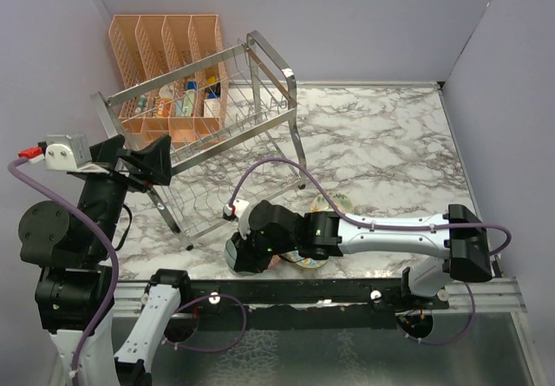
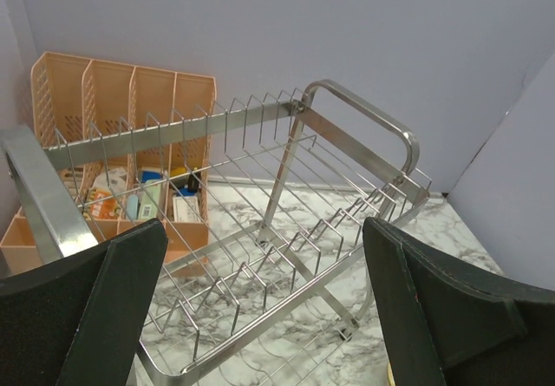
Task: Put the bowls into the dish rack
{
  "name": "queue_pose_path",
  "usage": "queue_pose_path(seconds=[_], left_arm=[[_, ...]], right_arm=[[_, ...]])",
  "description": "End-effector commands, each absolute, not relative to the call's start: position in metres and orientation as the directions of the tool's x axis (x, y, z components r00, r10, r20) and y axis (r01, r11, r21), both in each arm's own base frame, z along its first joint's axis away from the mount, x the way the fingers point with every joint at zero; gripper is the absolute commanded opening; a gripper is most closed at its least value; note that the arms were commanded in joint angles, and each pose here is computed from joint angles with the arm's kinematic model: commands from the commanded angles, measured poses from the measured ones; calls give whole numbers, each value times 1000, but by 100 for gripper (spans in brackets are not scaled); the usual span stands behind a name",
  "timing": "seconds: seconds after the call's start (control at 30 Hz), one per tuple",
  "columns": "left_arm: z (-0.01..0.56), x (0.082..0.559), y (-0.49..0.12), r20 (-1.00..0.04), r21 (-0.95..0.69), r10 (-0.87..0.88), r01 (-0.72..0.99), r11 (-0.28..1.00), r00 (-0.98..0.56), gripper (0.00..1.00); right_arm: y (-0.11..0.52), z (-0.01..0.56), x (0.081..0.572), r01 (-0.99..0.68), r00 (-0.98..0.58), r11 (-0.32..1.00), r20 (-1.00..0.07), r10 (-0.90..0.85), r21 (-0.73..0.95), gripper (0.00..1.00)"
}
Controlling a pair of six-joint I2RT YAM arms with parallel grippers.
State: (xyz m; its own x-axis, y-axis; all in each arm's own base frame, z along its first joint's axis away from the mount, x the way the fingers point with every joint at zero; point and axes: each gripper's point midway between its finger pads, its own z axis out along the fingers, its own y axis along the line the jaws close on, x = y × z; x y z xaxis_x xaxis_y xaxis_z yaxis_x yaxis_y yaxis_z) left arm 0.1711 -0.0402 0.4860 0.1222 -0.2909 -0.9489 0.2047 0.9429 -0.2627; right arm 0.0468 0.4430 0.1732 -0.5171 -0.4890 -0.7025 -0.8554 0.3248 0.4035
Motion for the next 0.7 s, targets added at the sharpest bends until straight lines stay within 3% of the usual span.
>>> queue_pose_path(seconds=[0.0,0.37,0.67], left_arm=[[507,169,-42,-944,-252,-291,227,941,157,99],[527,163,-46,-936,-244,-297,261,934,189,99],[536,162,-47,-935,-236,-293,268,934,198,99]], right_arm=[[465,219,25,-834,-539,130,-744,-394,535,1],[474,238,40,-707,-662,-51,-686,-302,705,1],[488,242,77,-636,-736,-74,-632,-243,768,1]])
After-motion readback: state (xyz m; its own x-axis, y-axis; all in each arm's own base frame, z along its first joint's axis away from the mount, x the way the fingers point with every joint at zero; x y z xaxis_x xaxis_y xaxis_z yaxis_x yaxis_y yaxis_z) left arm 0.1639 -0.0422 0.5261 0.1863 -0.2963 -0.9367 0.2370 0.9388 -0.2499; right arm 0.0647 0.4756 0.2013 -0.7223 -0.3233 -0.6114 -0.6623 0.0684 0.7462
